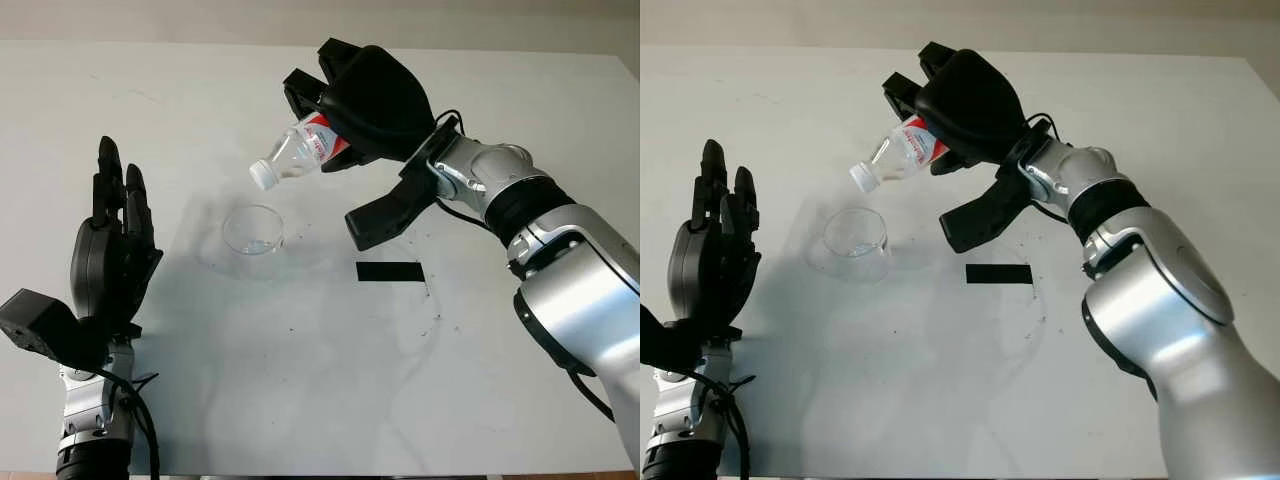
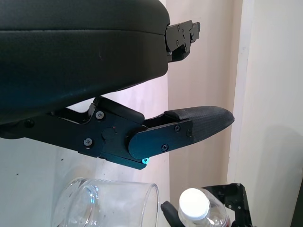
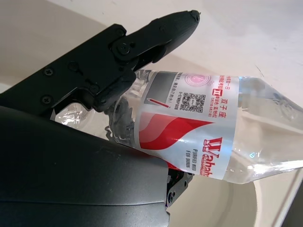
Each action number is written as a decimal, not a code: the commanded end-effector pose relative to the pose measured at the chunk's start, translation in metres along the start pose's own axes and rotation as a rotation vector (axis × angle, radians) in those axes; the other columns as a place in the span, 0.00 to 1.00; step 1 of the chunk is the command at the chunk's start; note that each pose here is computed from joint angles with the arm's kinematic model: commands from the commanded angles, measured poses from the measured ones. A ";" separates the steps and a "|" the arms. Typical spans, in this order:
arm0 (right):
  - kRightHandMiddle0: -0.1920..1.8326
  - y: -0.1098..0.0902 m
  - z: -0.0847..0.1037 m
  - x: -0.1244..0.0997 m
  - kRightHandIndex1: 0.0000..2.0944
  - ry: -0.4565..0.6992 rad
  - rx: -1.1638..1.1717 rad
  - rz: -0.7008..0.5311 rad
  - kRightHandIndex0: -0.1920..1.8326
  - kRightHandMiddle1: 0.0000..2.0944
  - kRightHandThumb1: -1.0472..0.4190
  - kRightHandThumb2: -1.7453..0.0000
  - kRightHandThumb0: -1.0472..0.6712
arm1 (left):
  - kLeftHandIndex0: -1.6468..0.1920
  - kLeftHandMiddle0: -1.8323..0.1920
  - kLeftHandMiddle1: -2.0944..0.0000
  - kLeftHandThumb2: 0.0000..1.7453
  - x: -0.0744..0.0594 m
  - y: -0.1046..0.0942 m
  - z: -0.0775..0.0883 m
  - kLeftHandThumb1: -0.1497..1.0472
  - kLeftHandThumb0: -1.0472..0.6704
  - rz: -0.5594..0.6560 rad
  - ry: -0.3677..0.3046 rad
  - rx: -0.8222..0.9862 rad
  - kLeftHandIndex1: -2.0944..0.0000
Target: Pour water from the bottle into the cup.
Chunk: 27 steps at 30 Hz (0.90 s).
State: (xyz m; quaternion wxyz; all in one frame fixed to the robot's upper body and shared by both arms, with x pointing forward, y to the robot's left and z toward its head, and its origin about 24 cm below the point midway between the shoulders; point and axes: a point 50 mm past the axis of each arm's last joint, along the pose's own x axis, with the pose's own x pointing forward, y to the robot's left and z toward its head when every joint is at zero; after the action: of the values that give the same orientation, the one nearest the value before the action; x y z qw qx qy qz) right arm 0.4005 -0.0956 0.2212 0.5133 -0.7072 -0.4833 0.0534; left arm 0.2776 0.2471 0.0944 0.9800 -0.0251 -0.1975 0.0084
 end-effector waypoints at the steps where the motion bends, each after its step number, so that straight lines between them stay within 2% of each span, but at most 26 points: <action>1: 0.53 -0.016 -0.008 0.010 1.00 -0.008 -0.028 -0.053 0.69 1.00 0.00 0.86 0.35 | 1.00 1.00 1.00 0.36 -0.007 -0.002 -0.010 1.00 0.20 0.008 0.030 -0.020 1.00; 17: 0.51 -0.017 -0.002 0.010 1.00 -0.070 -0.036 -0.109 0.67 1.00 0.00 0.85 0.34 | 1.00 1.00 1.00 0.37 -0.004 -0.001 -0.008 1.00 0.20 0.010 0.030 -0.006 1.00; 27: 0.58 -0.005 0.003 -0.007 1.00 0.100 0.273 -0.175 0.71 1.00 0.00 0.88 0.37 | 1.00 1.00 1.00 0.37 -0.005 0.001 -0.008 1.00 0.20 0.006 0.029 -0.007 1.00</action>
State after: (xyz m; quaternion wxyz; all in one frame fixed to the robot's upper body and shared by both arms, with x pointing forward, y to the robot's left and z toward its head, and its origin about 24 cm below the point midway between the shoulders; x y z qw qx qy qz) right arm 0.3938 -0.0967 0.2275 0.6106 -0.6034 -0.5115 0.0384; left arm 0.2798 0.2466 0.0951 0.9799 -0.0232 -0.1983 0.0057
